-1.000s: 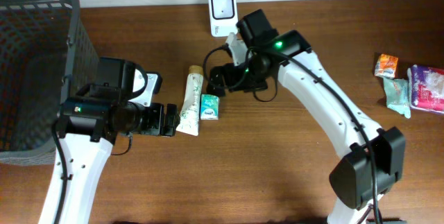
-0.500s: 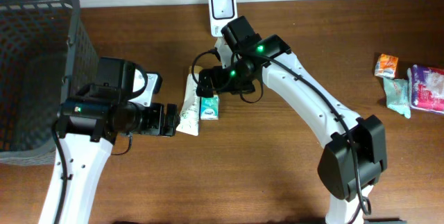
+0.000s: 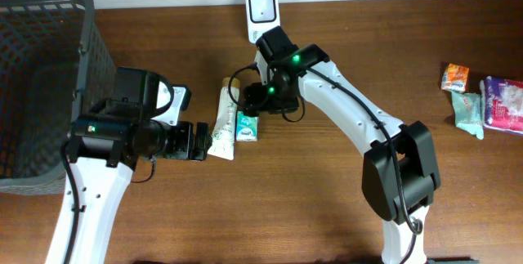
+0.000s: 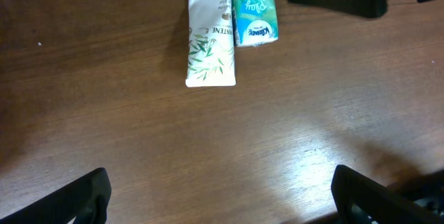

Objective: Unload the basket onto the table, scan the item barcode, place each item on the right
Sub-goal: 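Reach the right gripper to the teal tissue packet and grasp it, then lift the teal packet toward the white scanner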

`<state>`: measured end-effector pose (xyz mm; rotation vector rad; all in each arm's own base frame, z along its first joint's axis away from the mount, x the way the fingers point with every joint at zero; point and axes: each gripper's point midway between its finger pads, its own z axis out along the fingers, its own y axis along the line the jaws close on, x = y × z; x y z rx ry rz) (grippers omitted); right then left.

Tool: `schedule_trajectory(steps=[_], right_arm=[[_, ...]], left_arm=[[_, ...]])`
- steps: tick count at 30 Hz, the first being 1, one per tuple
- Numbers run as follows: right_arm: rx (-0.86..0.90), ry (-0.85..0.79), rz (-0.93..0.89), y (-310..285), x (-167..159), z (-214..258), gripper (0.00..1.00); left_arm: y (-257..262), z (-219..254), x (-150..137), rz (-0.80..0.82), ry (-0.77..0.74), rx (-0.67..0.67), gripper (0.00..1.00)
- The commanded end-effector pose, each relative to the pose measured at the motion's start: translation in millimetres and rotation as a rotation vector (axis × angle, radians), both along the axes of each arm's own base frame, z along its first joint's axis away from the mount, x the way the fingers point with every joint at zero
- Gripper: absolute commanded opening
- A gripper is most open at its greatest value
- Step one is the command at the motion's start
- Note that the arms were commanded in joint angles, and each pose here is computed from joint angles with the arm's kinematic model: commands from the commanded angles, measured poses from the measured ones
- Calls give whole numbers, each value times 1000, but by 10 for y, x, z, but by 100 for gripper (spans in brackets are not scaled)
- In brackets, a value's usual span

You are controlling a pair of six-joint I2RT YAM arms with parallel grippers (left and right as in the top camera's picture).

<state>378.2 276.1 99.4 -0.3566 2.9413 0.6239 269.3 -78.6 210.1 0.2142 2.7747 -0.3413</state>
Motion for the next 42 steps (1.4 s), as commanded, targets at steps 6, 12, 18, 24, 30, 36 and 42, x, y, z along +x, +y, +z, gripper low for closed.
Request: schedule_trajectory(steps=[6,12,18,24,30,36,42], right_arm=[[-7,75,-28,-14,71,-454,47],[-18,122,-54,-4,69,-686,40],[-32,148,-54,-10,43,-845,34],[14,197,-39,62,-57,-912,35],[47,268,-31,46,-231,-1015,4],[438,274,190,-126,-240,-447,4],[496,263,333,-636,-433,-330,4]], left_arm=[[-12,21,-2,-25,-14,3,99],[-12,21,-2,-25,-14,3,99],[-12,21,-2,-25,-14,3,99],[-12,21,-2,-25,-14,3,99],[-12,21,-2,-25,-14,3,99],[-12,21,-2,-25,-14,3,99],[-12,21,-2,-25,-14,3,99]])
